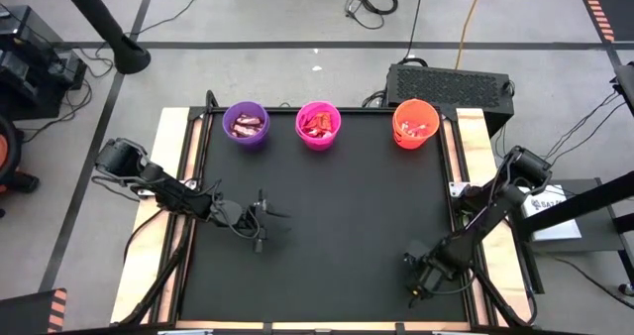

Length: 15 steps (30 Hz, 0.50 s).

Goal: Sort candy by brand, put in halloween buckets
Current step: Put the white candy into the orange bucket

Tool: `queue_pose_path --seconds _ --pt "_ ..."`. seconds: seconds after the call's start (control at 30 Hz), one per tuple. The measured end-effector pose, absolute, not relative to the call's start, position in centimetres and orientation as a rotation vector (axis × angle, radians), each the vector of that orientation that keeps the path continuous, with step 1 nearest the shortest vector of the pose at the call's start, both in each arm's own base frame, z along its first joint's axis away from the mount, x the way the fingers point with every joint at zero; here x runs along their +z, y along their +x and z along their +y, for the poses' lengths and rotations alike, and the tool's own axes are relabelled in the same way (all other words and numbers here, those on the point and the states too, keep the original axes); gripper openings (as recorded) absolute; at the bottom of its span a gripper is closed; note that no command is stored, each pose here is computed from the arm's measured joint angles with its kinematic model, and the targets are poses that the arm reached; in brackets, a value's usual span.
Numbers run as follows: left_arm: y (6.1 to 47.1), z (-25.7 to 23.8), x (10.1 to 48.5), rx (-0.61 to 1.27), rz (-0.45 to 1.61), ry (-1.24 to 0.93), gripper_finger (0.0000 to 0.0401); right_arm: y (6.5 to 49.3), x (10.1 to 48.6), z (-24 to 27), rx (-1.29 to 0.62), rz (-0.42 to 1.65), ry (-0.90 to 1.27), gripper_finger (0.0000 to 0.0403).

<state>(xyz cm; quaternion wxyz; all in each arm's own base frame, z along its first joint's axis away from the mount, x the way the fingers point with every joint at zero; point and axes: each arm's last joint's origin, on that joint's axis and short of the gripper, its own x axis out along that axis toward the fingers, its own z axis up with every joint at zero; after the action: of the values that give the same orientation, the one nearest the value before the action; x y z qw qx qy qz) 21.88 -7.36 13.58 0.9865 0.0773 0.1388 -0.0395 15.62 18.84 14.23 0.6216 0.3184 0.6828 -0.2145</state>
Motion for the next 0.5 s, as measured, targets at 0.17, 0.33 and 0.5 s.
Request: queue_pose_path --seconds 0.17,0.33,0.5 --pt "21.9 -7.4 13.6 -0.079 0.277 0.155 0.0176 16.5 14.2 18.0 -0.471 1.550 0.706 0.0029" --pt "21.9 -7.3 13.6 -0.078 0.276 0.160 0.0176 18.4 14.2 16.0 -0.450 1.500 0.638 0.0044" --pt "22.1 -6.9 13.6 -0.056 0.275 0.156 0.0176 20.8 14.2 12.6 -0.444 1.431 0.512 0.0046"
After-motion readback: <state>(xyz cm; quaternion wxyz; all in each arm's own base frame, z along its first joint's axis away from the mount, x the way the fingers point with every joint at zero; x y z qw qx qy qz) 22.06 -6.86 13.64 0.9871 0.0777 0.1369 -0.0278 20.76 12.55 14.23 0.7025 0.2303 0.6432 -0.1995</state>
